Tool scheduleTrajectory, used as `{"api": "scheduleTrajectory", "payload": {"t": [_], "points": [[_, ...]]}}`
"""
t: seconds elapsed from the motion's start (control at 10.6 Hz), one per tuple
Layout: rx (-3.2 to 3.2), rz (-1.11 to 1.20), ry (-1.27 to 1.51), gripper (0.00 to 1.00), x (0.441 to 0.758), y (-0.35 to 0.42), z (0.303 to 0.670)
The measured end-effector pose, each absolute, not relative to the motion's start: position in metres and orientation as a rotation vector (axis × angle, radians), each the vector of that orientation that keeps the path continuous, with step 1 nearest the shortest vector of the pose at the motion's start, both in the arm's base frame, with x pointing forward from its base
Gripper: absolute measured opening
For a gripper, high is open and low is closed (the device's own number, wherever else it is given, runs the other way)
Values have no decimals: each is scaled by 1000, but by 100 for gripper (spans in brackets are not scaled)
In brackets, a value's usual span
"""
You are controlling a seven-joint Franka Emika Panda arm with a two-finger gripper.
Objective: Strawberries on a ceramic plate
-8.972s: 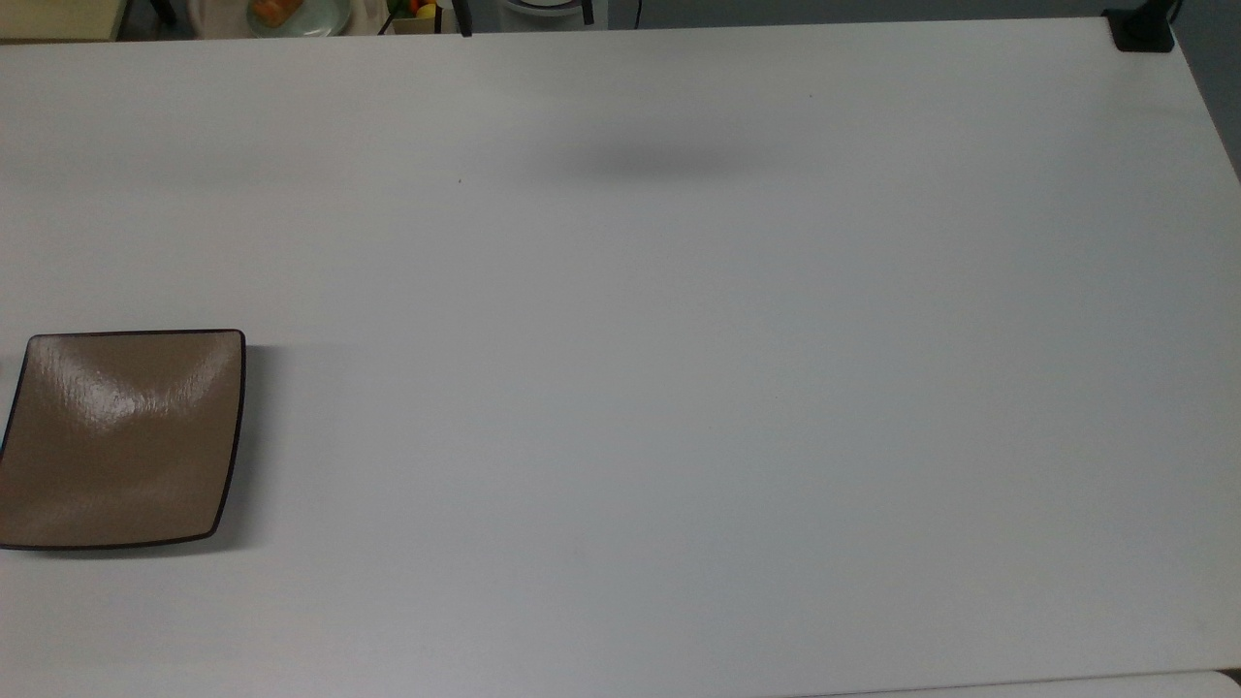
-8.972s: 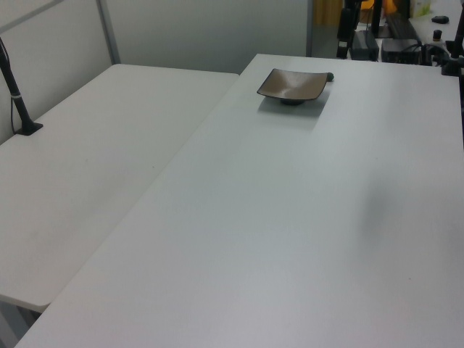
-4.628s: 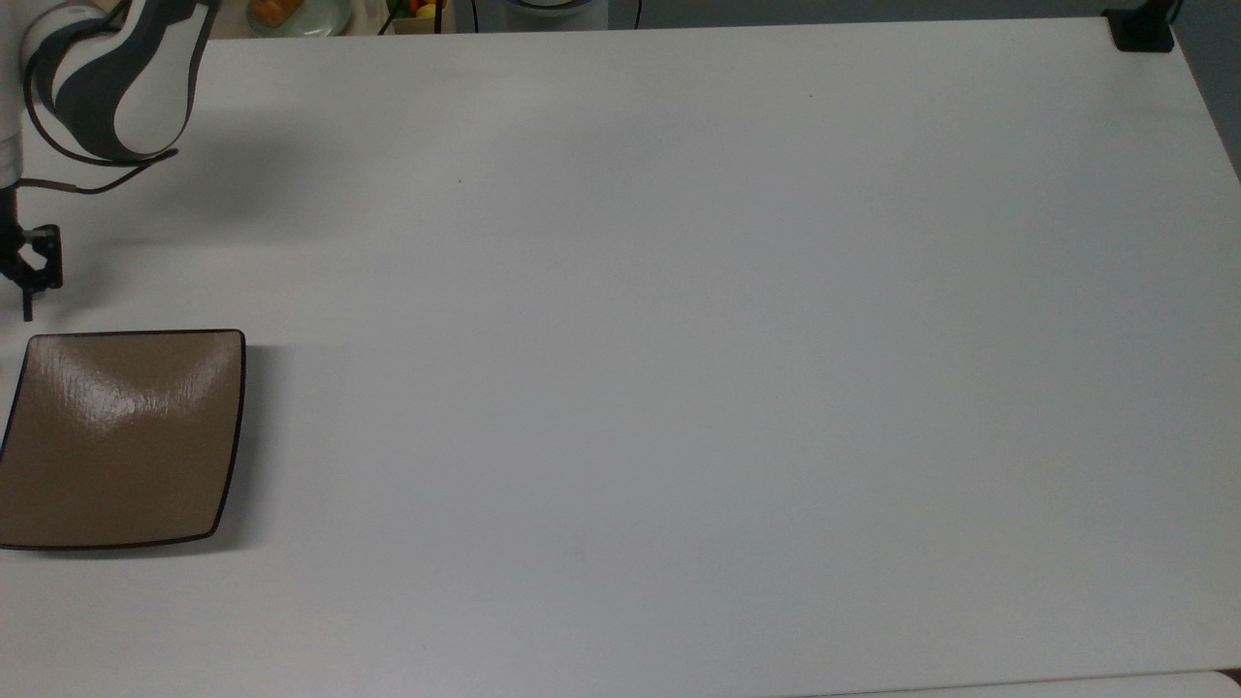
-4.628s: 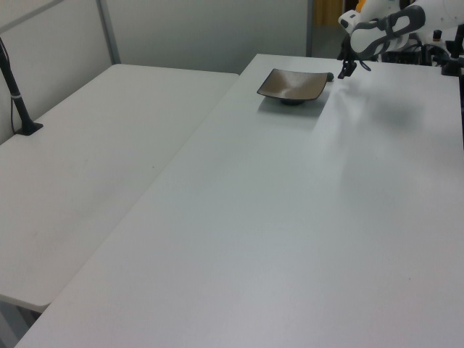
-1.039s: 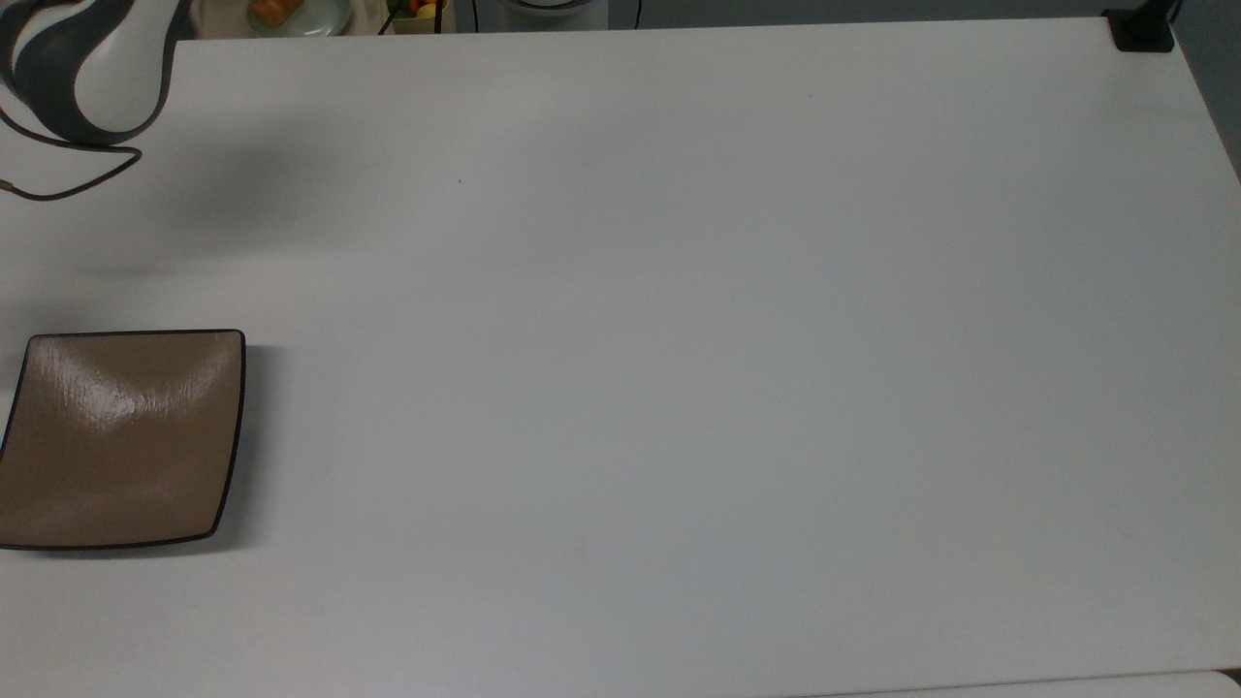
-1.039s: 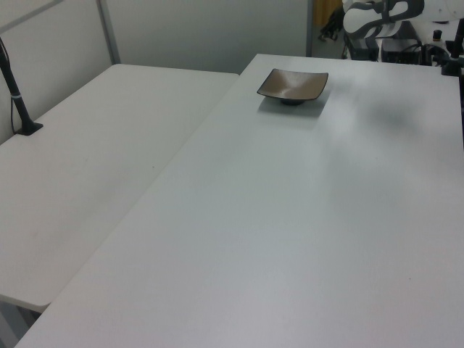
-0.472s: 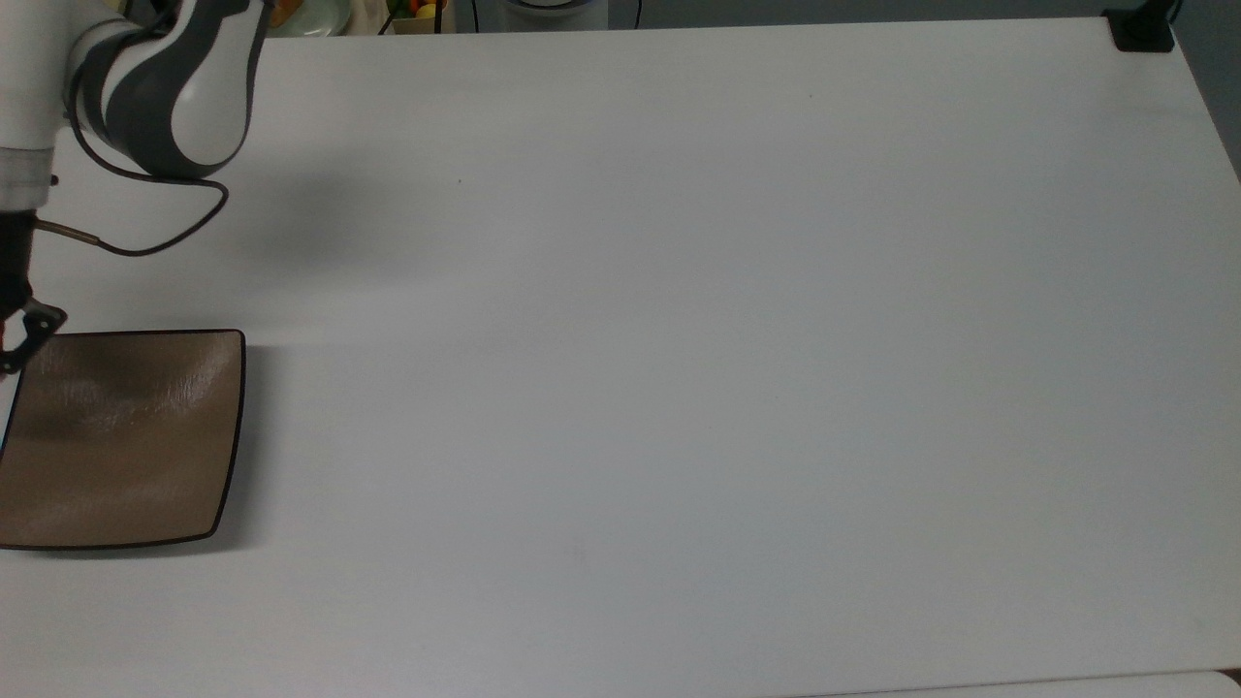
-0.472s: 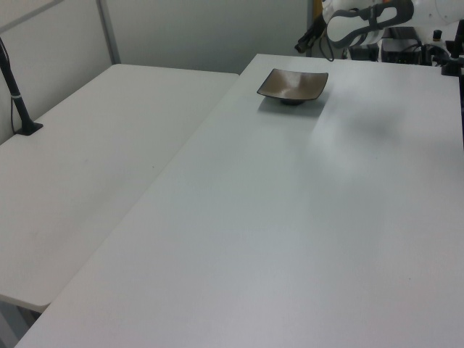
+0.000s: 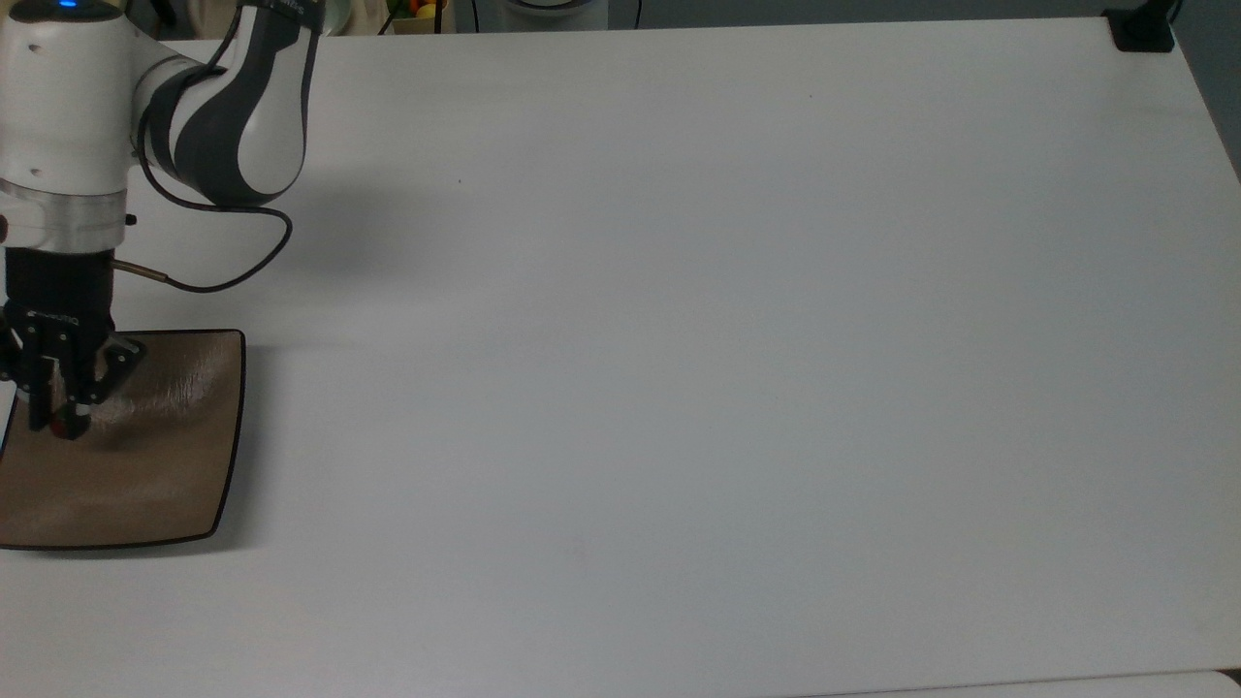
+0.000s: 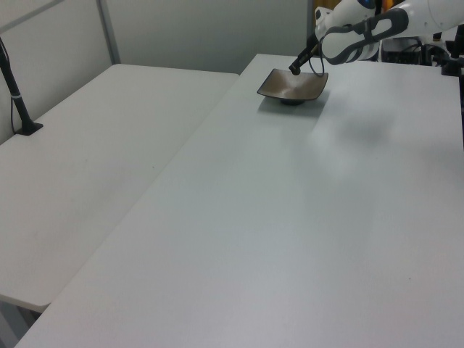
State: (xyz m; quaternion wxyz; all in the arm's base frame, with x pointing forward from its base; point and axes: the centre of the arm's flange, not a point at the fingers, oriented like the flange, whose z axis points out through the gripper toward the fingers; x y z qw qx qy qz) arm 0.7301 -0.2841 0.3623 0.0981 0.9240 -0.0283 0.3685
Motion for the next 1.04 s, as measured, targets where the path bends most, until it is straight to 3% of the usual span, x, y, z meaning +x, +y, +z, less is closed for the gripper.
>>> {"api": "scheduleTrajectory", "payload": {"t": [0.66, 0.76, 1.04], "points": [[2817, 1056, -149, 28, 727, -265, 333], [2819, 1054, -151, 32, 727, -265, 332], [2829, 1058, -153, 74, 729, -259, 331]]}}
